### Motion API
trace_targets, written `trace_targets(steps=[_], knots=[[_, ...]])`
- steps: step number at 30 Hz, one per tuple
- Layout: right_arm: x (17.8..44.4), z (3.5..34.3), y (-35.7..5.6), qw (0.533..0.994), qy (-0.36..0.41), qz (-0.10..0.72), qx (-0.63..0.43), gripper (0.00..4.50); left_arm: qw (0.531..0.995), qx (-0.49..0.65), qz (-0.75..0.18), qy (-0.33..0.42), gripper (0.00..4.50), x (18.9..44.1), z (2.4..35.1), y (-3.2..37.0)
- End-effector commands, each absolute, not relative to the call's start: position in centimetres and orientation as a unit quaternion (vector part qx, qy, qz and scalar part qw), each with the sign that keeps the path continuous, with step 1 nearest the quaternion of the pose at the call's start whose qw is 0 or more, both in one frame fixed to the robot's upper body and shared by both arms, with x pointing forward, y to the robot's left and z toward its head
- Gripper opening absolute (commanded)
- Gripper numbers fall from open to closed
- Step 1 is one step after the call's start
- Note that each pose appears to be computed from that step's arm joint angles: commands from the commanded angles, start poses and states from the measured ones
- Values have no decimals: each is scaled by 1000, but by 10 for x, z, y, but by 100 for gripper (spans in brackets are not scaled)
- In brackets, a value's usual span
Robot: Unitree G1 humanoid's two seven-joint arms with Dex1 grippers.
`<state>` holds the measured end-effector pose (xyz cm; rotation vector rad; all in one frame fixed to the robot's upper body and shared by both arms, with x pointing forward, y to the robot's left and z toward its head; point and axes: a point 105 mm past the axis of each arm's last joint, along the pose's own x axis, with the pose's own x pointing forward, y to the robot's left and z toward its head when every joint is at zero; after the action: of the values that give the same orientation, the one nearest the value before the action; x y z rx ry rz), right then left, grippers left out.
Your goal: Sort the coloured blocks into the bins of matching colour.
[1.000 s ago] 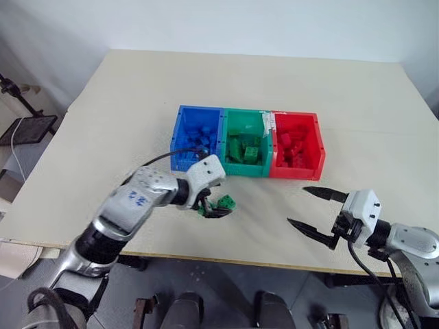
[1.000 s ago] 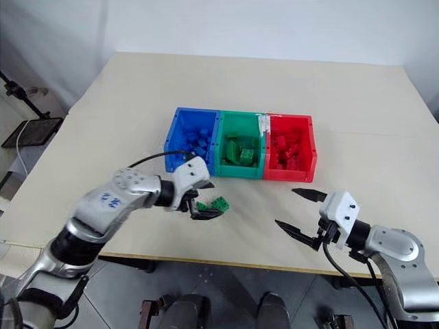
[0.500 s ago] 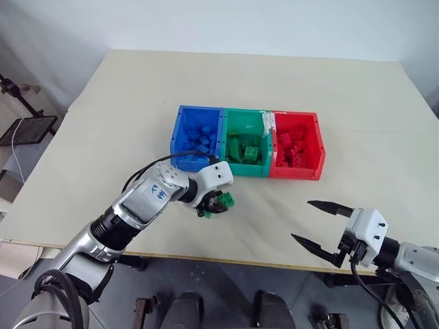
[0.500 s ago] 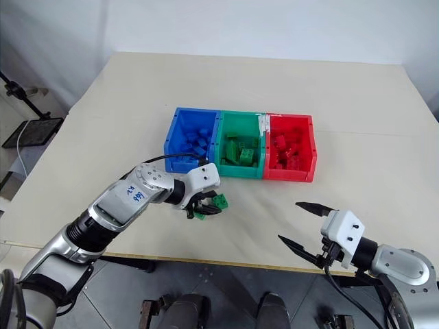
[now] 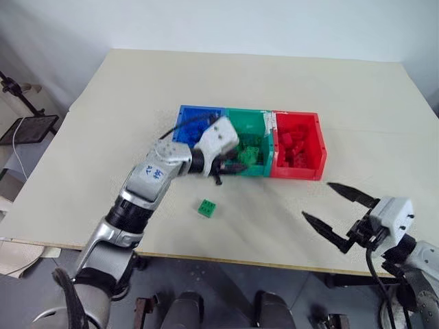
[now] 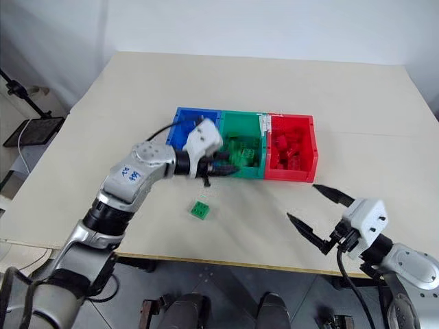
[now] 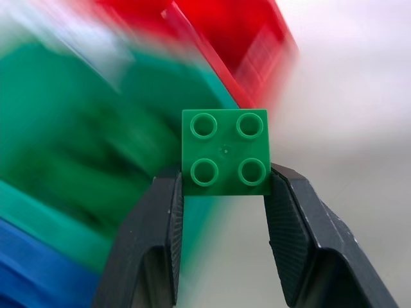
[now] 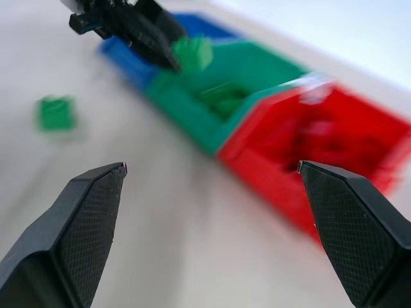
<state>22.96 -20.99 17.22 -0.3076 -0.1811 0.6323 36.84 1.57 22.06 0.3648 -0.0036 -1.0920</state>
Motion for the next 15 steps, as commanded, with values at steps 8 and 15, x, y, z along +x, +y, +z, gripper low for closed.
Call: trace_targets(steps=[8,15], knots=[[225,181,-214,946,-103,268,-152,450,850,196,-486,-53,277,401,235,4],[231,181,-206,936,-101,301,-154,450,827,179,-519,-120,447,378,242,41]])
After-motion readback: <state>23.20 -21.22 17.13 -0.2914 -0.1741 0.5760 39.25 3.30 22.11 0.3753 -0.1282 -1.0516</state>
